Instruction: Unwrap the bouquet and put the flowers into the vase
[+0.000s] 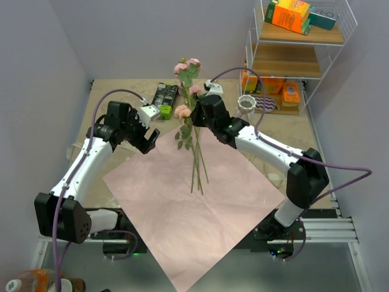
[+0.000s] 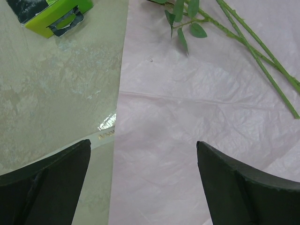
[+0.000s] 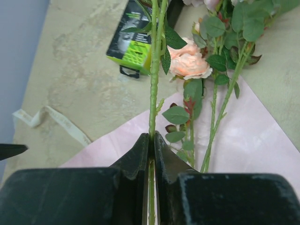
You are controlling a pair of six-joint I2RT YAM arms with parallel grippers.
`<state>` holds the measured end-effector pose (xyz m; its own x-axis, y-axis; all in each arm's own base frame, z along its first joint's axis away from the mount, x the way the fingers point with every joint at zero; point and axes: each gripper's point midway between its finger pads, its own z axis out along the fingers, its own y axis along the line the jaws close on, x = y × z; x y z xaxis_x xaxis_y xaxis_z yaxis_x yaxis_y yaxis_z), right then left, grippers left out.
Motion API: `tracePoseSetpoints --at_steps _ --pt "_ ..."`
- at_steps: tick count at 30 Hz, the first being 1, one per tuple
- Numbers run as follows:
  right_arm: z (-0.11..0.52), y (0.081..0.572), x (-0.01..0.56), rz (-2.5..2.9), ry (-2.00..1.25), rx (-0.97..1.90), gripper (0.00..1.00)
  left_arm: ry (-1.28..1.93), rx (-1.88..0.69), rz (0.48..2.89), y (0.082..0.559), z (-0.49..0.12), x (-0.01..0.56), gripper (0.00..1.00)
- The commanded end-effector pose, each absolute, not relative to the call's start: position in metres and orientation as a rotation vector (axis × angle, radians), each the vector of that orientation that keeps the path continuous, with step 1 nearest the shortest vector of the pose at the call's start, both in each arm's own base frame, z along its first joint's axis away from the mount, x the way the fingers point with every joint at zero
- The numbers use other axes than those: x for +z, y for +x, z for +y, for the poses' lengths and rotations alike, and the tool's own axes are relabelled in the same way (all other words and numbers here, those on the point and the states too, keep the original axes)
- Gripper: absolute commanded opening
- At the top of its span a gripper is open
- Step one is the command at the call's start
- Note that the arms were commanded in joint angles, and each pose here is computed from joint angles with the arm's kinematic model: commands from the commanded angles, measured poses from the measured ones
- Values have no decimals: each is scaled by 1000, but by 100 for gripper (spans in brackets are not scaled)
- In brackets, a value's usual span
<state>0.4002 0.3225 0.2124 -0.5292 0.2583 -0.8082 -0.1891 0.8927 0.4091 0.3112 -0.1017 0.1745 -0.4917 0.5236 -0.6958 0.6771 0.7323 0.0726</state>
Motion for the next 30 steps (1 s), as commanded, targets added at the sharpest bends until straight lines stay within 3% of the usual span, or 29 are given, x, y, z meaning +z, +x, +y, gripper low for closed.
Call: tracePoseSetpoints --at_steps 1,4,12,19,22,23,24,26,30 --pt "314 386 262 1925 38 602 4 882 -275 2151 314 -104 196 99" --pt "305 369 258 1945 9 577 4 878 -280 2151 314 -104 196 99" --pt "246 328 151 2225 75 215 0 865 -279 2130 318 -106 205 99" --pt "236 315 122 2282 84 179 1 864 -280 2124 319 -106 209 99" --pt "238 313 113 2312 60 173 8 866 -279 2124 318 -106 209 99" --pt "240 313 105 2334 49 158 22 865 -273 2124 318 -105 209 99" --pt "240 310 99 2363 31 146 28 866 -269 2126 318 -105 208 99" --pt "239 307 84 2404 11 117 34 867 -264 2117 318 -104 210 99" --pt "239 303 66 2443 -6 94 35 871 -259 2114 319 -104 210 99"
